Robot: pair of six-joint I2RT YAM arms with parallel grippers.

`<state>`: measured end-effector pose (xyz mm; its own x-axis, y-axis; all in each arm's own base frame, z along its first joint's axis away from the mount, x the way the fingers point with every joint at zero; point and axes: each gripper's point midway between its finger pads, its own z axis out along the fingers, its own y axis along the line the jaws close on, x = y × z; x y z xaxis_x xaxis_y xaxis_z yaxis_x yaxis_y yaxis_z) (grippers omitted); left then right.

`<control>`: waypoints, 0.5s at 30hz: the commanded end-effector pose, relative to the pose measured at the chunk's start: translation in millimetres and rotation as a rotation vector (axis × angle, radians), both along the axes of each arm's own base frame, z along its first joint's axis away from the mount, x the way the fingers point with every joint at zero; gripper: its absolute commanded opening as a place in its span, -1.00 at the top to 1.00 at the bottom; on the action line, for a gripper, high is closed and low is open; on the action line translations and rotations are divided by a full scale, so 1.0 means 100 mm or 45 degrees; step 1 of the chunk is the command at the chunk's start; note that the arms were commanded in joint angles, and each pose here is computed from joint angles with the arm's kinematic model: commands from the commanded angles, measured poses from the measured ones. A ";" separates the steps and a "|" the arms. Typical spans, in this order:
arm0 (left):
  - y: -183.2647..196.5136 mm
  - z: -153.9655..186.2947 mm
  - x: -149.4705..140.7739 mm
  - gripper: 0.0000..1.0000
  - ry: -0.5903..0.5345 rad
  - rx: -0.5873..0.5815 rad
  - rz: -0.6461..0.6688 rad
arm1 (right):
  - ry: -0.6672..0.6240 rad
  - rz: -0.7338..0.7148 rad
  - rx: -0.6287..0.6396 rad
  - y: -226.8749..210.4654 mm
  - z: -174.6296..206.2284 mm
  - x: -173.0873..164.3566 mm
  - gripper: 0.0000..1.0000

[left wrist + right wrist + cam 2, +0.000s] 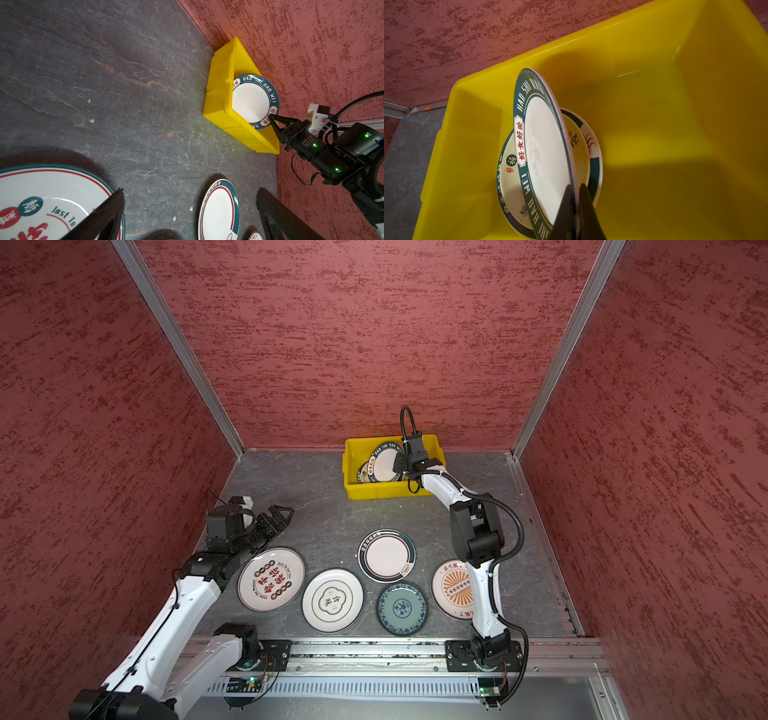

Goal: Place the plates into the plastic bin on the countertop
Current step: Place the plate in the plastic bin.

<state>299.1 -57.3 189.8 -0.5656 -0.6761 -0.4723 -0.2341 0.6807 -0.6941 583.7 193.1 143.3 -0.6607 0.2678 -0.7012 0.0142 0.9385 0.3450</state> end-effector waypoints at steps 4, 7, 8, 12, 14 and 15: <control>0.03 -0.05 -0.01 -0.99 0.017 0.008 0.008 | -0.001 -0.017 -0.006 -0.08 -0.03 0.13 0.77; 0.04 -0.05 -0.02 -0.99 0.026 0.013 0.012 | 0.009 -0.002 0.011 -0.08 -0.07 0.14 0.60; 0.05 -0.05 -0.02 -0.99 0.027 0.018 0.016 | 0.014 0.004 0.016 -0.08 -0.09 0.14 0.55; 0.06 -0.06 -0.04 -0.99 0.038 0.021 0.021 | 0.013 0.012 0.025 -0.09 -0.08 0.15 0.45; 0.11 -0.09 -0.06 -0.99 0.062 0.037 0.055 | 0.016 0.024 0.023 -0.09 -0.07 0.14 0.11; 0.15 -0.11 -0.07 -0.99 0.082 0.045 0.090 | 0.013 0.038 0.022 -0.08 -0.07 0.13 0.00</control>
<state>295.5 -53.8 183.4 -0.5698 -0.6800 -0.4614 -0.2656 0.6837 -0.6797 592.8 179.8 124.7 -0.6866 0.2726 -0.6739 0.0303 0.9370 0.3481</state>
